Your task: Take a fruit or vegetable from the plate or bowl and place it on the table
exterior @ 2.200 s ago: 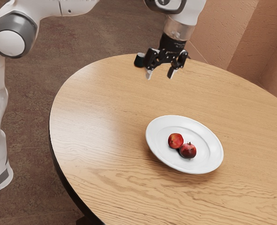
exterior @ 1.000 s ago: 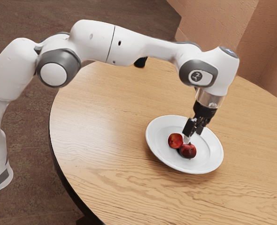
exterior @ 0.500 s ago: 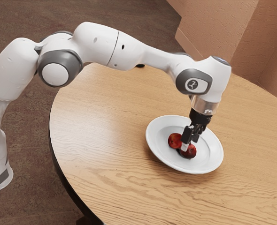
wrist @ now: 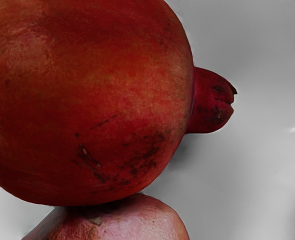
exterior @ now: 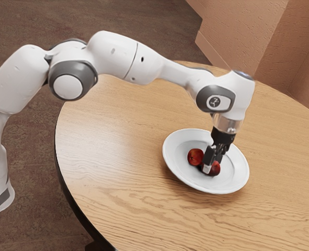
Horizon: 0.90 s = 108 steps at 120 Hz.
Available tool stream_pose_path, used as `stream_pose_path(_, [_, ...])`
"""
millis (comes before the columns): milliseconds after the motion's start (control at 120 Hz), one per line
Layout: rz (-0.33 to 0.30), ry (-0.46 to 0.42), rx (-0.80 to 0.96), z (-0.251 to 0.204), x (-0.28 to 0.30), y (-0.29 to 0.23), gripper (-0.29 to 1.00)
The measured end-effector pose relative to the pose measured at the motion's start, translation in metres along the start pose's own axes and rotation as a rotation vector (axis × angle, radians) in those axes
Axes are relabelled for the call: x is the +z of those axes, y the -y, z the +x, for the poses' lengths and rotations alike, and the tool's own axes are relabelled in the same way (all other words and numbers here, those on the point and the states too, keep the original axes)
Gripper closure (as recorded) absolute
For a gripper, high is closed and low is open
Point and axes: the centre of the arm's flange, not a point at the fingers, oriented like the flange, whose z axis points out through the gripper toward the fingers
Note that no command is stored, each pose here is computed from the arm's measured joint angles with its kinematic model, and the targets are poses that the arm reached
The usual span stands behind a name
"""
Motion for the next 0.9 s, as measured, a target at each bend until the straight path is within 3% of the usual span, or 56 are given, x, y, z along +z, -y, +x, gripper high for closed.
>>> stream_pose_path(133, [-0.001, 0.005, 0.005, -0.001, 0.007, -0.005, 0.03])
stream_pose_path(267, [0.003, 0.013, 0.01, -0.001, 0.008, -0.005, 0.25])
stream_pose_path(592, [0.013, 0.028, 0.031, -0.003, -0.004, 0.002, 0.55])
stream_pose_path(767, [-0.033, 0.038, 0.043, 0.0, -0.03, 0.006, 0.36])
stream_pose_path(900, [-0.102, 0.05, 0.013, 0.021, -0.07, -0.004, 0.34])
